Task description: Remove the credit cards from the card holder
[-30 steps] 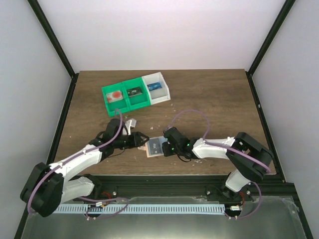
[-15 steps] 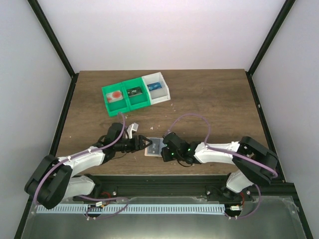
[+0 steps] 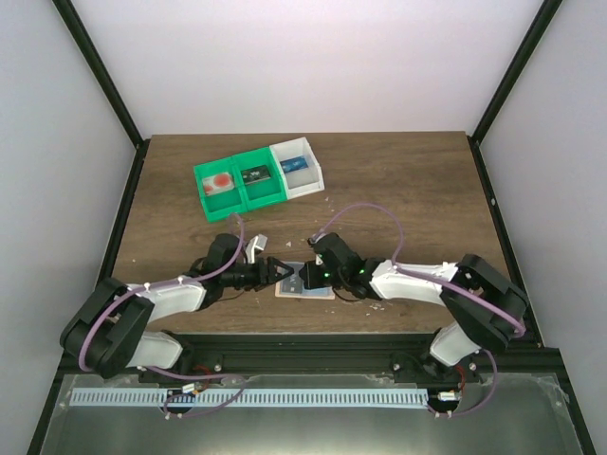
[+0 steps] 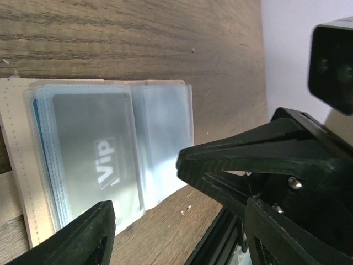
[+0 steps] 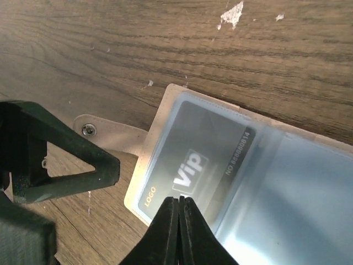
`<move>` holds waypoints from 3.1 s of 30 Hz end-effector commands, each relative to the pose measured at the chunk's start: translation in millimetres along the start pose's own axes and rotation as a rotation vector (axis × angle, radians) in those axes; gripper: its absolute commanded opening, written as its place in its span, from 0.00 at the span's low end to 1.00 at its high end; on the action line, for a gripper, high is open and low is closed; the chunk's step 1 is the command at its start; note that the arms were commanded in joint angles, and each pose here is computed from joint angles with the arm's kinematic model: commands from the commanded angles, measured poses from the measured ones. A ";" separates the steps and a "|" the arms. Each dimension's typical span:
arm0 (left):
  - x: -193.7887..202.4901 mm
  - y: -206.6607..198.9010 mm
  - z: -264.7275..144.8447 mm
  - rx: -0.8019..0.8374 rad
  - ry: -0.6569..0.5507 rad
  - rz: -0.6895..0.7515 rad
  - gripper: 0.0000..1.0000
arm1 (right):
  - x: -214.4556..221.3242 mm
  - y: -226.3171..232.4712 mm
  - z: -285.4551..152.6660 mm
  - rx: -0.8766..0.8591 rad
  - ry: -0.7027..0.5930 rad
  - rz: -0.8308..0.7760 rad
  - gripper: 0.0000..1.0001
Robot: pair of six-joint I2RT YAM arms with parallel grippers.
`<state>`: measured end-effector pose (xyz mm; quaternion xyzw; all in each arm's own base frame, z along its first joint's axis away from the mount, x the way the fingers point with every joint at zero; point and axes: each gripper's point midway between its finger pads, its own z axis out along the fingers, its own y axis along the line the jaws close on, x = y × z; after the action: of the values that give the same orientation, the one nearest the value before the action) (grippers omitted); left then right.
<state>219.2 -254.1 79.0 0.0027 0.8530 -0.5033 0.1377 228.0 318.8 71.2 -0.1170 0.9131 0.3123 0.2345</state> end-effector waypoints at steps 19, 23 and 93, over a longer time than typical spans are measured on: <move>5.8 15.2 8.3 0.013 0.006 -0.026 0.68 | 32.9 -40.7 34.6 0.125 0.115 0.087 0.07; 6.7 18.0 9.9 0.008 0.011 -0.031 0.68 | 36.3 -46.8 36.0 0.152 0.123 0.091 0.07; 12.0 -10.9 3.5 0.093 0.031 -0.010 0.46 | 35.1 -27.2 31.4 -0.007 0.065 0.101 0.15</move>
<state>211.0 -257.4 75.6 -0.0052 0.8455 -0.5201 0.1208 224.6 321.3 26.5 -0.0881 0.9194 0.3264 0.2008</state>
